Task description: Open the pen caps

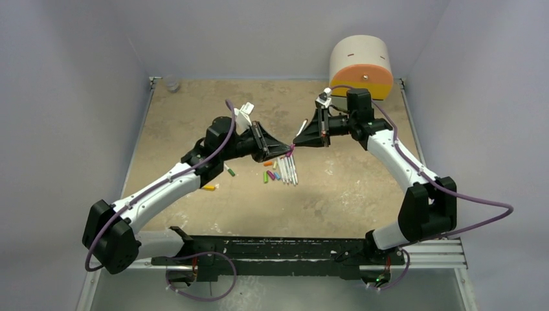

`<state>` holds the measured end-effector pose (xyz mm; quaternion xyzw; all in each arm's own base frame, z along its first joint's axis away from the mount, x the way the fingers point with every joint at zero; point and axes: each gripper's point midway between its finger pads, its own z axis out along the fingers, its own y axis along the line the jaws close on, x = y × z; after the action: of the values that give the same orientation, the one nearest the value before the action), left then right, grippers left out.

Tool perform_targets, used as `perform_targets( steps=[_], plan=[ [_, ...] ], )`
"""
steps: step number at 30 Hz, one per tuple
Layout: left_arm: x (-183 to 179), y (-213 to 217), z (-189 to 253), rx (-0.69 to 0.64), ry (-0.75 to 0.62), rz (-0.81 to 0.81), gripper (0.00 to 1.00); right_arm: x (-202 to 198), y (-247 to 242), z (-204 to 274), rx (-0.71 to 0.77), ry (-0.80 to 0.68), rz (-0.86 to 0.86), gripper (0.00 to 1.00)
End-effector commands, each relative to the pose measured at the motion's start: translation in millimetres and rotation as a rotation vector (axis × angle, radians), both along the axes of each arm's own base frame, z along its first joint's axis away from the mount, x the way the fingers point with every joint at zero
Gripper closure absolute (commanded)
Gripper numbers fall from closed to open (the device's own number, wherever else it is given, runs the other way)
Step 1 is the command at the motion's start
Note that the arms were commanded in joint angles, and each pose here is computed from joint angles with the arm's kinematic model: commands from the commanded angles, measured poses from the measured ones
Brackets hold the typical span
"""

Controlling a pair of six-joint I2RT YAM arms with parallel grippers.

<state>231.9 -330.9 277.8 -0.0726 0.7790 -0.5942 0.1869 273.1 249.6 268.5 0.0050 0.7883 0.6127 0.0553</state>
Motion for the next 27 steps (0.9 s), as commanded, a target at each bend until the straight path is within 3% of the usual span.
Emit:
perform_targets(
  steps=[1,10,16,27],
  plan=[
    [-54,6,14,-0.031,0.007,-0.171,1.0,54,-40,3,-0.072,-0.169,-0.226,1.0],
    [-54,5,18,-0.049,-0.006,-0.163,1.0,59,-42,6,-0.089,-0.201,-0.239,0.94],
    [-44,4,13,-0.024,-0.025,-0.12,1.0,52,-43,3,-0.104,-0.195,-0.226,0.58],
    [-8,-3,6,0.015,-0.063,0.0,1.0,24,-33,14,-0.058,-0.175,-0.211,0.5]
  ],
)
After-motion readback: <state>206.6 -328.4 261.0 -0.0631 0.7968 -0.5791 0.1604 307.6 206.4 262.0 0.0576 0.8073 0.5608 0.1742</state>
